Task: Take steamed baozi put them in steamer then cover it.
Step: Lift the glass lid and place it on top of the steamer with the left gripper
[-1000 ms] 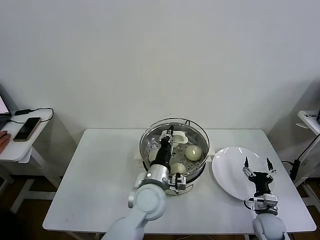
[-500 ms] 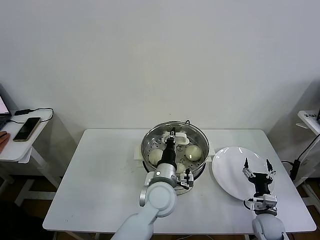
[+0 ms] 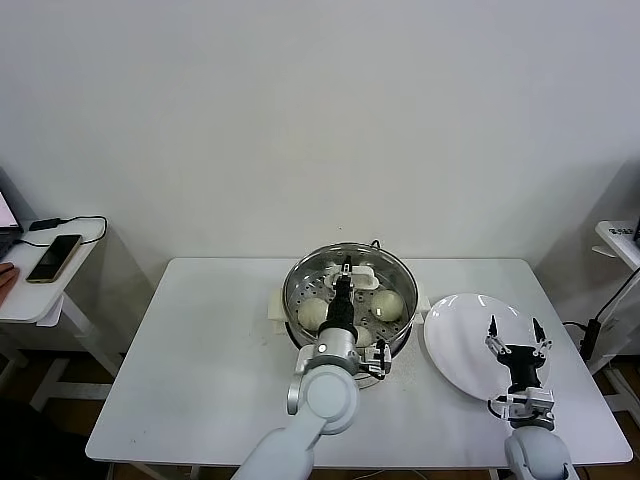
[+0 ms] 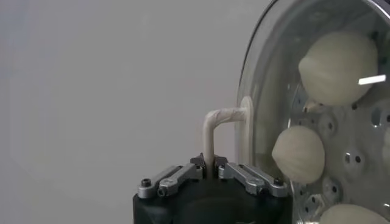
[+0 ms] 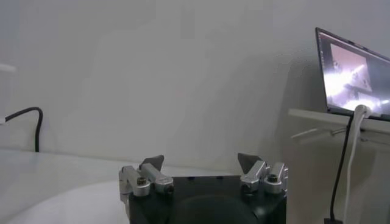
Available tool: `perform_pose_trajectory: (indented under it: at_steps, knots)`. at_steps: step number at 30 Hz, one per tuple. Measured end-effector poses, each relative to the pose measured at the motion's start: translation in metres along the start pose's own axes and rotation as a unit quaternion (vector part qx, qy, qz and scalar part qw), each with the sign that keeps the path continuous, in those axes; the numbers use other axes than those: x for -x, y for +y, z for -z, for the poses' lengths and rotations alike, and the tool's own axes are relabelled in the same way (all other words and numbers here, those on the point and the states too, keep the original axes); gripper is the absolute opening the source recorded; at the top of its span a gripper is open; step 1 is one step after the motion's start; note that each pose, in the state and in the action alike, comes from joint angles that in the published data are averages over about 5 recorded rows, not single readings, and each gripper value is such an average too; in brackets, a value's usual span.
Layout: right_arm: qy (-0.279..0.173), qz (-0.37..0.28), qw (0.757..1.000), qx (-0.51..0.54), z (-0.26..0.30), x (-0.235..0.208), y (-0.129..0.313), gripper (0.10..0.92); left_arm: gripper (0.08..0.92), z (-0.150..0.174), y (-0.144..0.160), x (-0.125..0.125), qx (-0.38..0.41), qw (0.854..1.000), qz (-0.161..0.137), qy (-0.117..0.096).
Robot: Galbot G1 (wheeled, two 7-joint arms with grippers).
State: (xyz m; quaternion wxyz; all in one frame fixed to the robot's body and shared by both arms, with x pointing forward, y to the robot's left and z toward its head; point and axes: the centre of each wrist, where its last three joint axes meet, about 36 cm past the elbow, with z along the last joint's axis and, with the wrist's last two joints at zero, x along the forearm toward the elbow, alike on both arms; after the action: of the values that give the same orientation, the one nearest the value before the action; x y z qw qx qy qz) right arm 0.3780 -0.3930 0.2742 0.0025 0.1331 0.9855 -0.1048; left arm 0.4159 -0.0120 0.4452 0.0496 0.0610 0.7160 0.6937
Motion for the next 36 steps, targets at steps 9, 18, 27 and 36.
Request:
perform_pose_trajectory:
  at_steps: [9, 18, 27, 36]
  knots:
    - [0.0, -0.001, 1.0, -0.001, 0.0, 0.0, -0.002, 0.823, 0.19, 0.002, -0.008, 0.003, 0.017, 1.0, 0.008, -0.003]
    - [-0.001, -0.003, 1.0, 0.0, 0.0, 0.002, -0.002, 0.823, 0.19, 0.0, -0.01, 0.004, 0.031, 1.0, 0.007, -0.003]
    - [-0.002, -0.003, 1.0, 0.001, -0.001, 0.003, 0.0, 0.823, 0.19, -0.001, -0.01, 0.004, 0.034, 0.999, -0.004, -0.003]
    - [-0.001, -0.004, 1.0, 0.001, -0.002, 0.003, -0.001, 0.823, 0.19, -0.001, -0.011, 0.005, 0.035, 0.999, -0.01, -0.004]
